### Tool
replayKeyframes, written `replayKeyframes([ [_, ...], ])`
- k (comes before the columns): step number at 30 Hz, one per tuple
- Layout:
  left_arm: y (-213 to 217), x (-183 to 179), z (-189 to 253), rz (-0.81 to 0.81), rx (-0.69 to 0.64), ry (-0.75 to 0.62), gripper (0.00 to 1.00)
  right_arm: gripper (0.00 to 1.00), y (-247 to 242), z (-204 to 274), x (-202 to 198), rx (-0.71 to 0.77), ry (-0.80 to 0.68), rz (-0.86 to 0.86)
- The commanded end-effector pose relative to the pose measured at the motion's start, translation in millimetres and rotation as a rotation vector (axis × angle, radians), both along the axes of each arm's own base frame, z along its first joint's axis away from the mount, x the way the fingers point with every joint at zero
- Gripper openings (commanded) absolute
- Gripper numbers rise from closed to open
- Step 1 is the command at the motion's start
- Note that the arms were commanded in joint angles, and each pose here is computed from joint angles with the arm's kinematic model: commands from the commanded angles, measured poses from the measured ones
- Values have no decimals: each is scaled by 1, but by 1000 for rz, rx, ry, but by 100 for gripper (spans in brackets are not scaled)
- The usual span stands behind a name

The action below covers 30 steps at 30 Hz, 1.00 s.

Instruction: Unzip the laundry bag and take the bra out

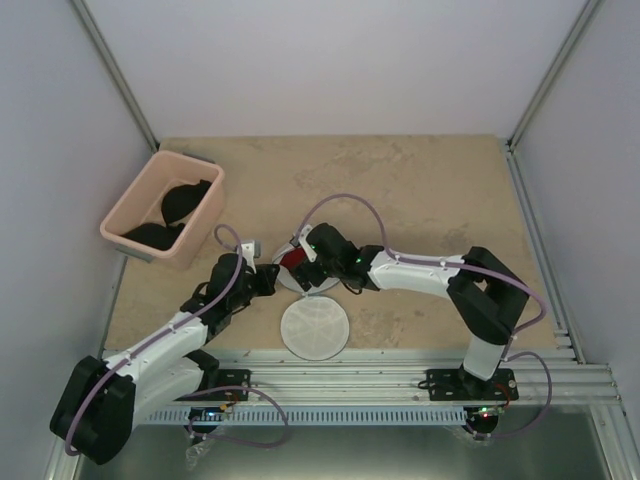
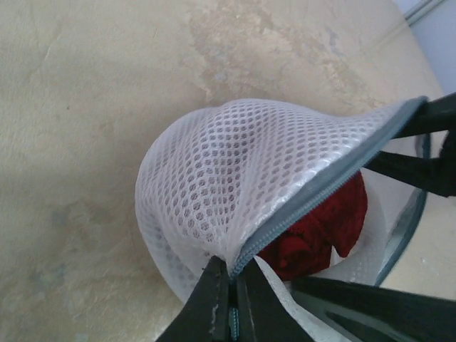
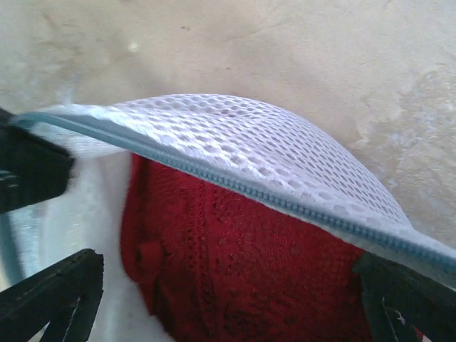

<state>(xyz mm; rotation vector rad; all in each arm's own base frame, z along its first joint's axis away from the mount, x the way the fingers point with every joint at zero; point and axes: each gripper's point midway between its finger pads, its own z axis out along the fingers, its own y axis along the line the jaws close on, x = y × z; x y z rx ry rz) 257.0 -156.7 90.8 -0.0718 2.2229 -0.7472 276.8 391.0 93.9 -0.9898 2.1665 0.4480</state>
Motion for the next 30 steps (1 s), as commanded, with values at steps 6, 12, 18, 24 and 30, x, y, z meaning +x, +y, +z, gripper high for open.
replayKeyframes([
  [6, -8, 4, 16, -34, -46, -86, 0, 74, -3, -20, 31, -117, -95, -77],
  [12, -6, 5, 19, -8, -58, -80, 0, 4, 2, -11, 30, -95, -99, -50],
  [18, 9, 12, 22, 70, -55, -85, 0, 1, 16, 27, -24, 28, -189, 301],
  [24, 15, 11, 20, 80, -58, -80, 0, 1, -8, 82, -81, 260, -317, 588],
  [30, 2, 5, 20, 6, -91, -74, 0, 0, -28, 150, -74, 588, -304, 536],
])
